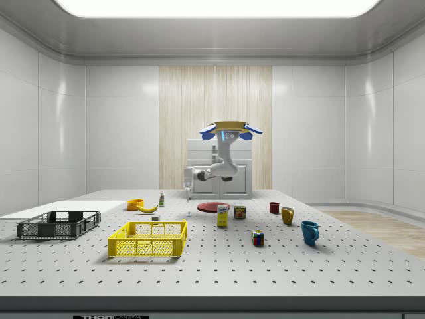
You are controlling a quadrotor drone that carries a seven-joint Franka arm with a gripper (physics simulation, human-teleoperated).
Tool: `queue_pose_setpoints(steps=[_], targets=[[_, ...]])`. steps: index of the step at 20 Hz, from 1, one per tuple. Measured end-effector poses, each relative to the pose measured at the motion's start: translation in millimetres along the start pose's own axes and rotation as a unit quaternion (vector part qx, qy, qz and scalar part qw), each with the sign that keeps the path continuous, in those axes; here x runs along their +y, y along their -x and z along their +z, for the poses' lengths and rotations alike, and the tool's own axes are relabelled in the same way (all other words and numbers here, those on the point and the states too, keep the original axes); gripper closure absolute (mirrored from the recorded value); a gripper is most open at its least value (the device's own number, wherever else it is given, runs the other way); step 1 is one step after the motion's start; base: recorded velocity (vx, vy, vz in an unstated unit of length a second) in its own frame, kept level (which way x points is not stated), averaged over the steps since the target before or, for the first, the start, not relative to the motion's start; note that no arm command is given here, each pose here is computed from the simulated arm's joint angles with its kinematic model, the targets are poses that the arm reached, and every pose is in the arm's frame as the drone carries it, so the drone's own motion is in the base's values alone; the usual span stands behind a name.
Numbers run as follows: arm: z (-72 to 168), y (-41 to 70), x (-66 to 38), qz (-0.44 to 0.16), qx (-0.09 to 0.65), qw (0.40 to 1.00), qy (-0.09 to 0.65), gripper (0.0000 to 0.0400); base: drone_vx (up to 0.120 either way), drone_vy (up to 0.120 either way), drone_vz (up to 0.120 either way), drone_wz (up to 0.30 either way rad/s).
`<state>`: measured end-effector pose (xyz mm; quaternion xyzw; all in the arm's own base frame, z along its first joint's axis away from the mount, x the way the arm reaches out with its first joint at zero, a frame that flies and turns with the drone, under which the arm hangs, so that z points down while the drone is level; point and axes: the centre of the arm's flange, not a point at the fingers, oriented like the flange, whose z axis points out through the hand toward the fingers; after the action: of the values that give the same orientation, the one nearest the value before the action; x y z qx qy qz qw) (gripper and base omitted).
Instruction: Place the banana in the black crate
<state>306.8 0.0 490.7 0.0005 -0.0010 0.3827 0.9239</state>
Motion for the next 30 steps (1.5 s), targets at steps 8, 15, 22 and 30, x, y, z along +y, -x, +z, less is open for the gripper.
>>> queue_pose_setpoints(steps=[8, 15, 22, 30], targets=[[0.0, 0.0, 0.0, 0.0, 0.0, 1.0, 0.0, 0.0, 0.12, -0.025, 0.0, 0.0], [0.0, 0.0, 0.0, 0.0, 0.0, 1.0, 0.0, 0.0, 0.12, 0.0, -0.04, 0.0], [0.0, 0.0, 0.0, 0.0, 0.0, 1.0, 0.0, 0.0, 0.12, 0.0, 0.0, 0.0], [0.0, 0.0, 0.0, 0.0, 0.0, 1.0, 0.0, 0.0, 0.12, 0.0, 0.0, 0.0]])
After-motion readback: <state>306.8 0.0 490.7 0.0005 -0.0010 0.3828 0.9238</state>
